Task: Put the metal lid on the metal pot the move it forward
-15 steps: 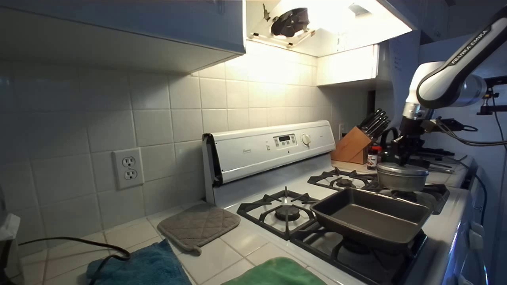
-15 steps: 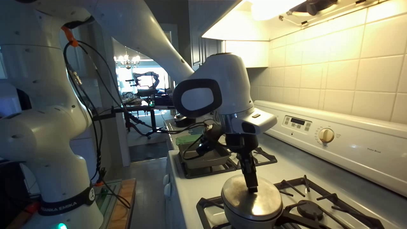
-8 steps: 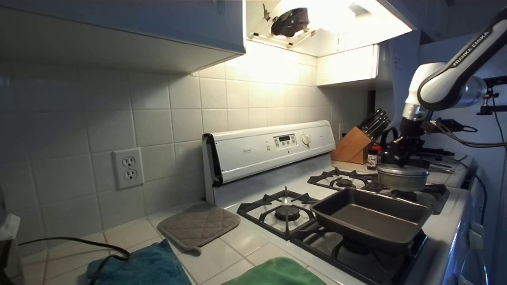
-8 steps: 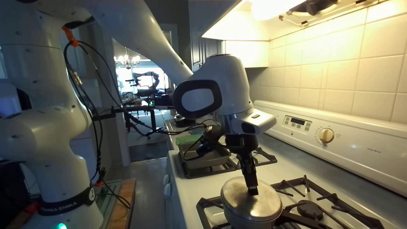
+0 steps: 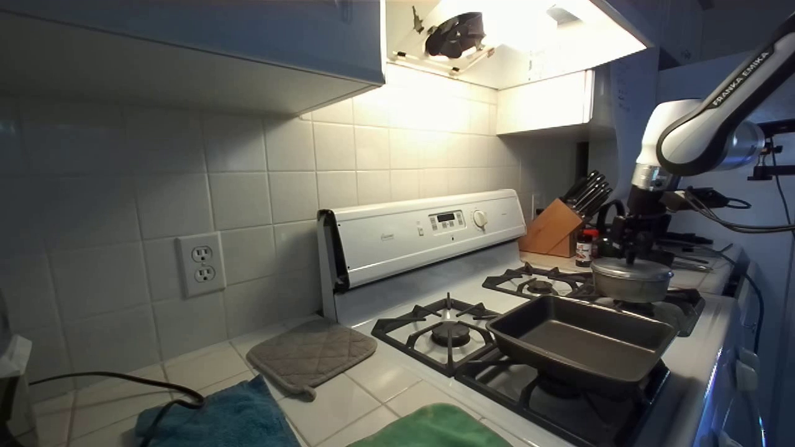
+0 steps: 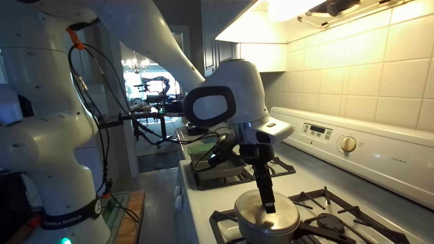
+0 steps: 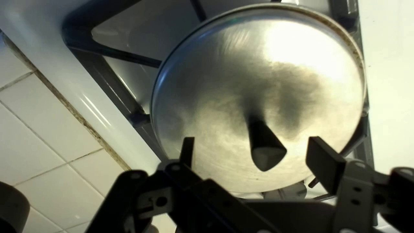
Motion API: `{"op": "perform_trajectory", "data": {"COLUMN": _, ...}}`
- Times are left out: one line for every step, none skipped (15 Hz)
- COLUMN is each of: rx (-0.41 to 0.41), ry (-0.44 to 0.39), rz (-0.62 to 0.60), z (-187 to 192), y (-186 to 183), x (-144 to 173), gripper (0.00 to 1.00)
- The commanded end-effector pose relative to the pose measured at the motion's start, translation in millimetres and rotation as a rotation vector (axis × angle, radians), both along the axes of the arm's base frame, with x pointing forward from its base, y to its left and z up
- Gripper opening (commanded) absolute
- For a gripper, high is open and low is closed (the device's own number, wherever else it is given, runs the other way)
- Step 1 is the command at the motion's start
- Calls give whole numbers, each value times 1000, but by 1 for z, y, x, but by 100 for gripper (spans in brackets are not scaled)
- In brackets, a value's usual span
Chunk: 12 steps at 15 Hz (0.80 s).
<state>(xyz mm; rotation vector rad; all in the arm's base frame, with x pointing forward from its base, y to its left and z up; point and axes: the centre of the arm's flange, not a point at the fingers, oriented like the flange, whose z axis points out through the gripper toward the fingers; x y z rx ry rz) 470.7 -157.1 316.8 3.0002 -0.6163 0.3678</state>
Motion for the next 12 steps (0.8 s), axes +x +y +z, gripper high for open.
{"op": "perform_trajectory", "data": {"rx": 19, "ry": -39, "rz": -68, "z": 5, "y": -5, "x": 8, "gripper": 100}}
{"op": "perform_trajectory", "data": {"rx": 30, "ry": -44, "rz": -90, "z": 8, "y": -8, "x": 13, "gripper": 100}}
{"op": "perform_trajectory", "data": {"rx": 40, "ry": -61, "rz": -115, "z": 10, "y": -11, "x": 17, "gripper": 100}}
{"op": "perform_trajectory", "data": {"rx": 49, "ry": -68, "rz": -140, "z": 12, "y": -14, "x": 23, "gripper": 100}}
{"op": "perform_trajectory", "data": {"rx": 57, "ry": -85, "rz": -166, "z": 13, "y": -18, "x": 28, "gripper": 100}}
{"op": "perform_trajectory", "data": {"rx": 66, "ry": -104, "rz": -195, "z": 13, "y": -24, "x": 34, "gripper": 100}}
{"op": "perform_trajectory", "data": {"rx": 73, "ry": -115, "rz": -219, "z": 15, "y": -28, "x": 39, "gripper": 100}}
{"op": "perform_trajectory", "data": {"rx": 82, "ry": -128, "rz": -246, "z": 14, "y": -34, "x": 46, "gripper": 99}}
{"op": "perform_trajectory", "data": {"rx": 85, "ry": -140, "rz": -271, "z": 14, "y": -40, "x": 53, "gripper": 84}}
{"op": "perform_trajectory", "data": {"rx": 89, "ry": -156, "rz": -296, "z": 12, "y": -45, "x": 59, "gripper": 74}}
{"op": "perform_trajectory", "data": {"rx": 95, "ry": -162, "rz": -321, "z": 11, "y": -51, "x": 66, "gripper": 70}}
{"op": "perform_trajectory", "data": {"rx": 101, "ry": -174, "rz": -344, "z": 8, "y": -57, "x": 71, "gripper": 61}}
